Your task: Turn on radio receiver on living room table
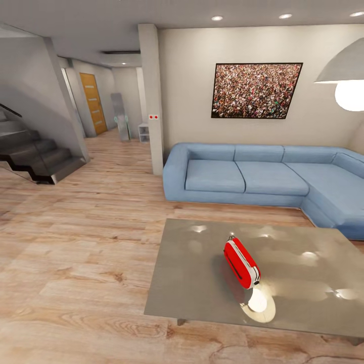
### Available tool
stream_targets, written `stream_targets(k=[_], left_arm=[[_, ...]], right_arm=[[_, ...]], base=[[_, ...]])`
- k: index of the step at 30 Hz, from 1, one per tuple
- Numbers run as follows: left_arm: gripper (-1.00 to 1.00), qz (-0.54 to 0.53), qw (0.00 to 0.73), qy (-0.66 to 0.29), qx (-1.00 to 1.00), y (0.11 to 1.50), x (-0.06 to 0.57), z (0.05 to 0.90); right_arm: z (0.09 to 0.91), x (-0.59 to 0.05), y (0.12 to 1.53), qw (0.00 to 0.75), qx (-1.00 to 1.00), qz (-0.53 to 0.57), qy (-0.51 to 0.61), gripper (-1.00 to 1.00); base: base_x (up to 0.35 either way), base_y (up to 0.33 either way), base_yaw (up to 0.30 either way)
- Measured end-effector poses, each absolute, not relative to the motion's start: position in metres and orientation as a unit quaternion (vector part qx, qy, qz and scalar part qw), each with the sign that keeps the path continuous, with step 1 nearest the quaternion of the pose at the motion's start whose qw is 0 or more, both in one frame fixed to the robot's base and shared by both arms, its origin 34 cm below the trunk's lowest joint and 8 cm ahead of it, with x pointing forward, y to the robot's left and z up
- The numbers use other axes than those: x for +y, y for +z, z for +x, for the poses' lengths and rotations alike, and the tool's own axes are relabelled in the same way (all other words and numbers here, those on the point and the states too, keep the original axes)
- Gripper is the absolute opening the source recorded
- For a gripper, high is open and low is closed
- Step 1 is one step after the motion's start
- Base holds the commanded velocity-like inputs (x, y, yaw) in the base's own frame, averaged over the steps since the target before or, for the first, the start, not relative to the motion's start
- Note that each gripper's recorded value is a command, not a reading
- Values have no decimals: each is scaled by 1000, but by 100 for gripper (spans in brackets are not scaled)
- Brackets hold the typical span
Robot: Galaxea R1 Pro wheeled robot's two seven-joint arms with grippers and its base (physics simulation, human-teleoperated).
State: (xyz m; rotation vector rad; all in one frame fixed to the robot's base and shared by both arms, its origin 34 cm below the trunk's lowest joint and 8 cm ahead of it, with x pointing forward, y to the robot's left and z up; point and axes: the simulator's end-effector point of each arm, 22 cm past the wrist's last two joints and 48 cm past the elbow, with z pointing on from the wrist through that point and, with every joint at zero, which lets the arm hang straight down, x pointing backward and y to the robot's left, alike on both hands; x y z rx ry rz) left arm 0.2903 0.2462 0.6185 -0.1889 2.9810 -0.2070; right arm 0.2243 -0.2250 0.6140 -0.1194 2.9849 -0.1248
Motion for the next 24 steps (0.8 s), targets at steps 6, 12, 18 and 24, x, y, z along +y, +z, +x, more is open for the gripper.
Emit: stream_targets(k=[6, 12, 18, 24], left_arm=[[-100, -63, 74, -69, 993, 618, 246, 290], [-100, -63, 74, -69, 993, 618, 246, 290], [-100, -63, 74, -69, 993, 619, 246, 290], [-100, -63, 74, -69, 993, 619, 246, 290]], right_arm=[[238, -244, 614, 88, 992, -77, -53, 100], [229, -246, 614, 80, 992, -80, -54, 100], [227, -252, 614, 80, 992, -85, -57, 100], [227, -252, 614, 79, 992, -83, -57, 100]], base=[[0, 0, 0], [0, 0, 0], [0, 0, 0], [0, 0, 0]])
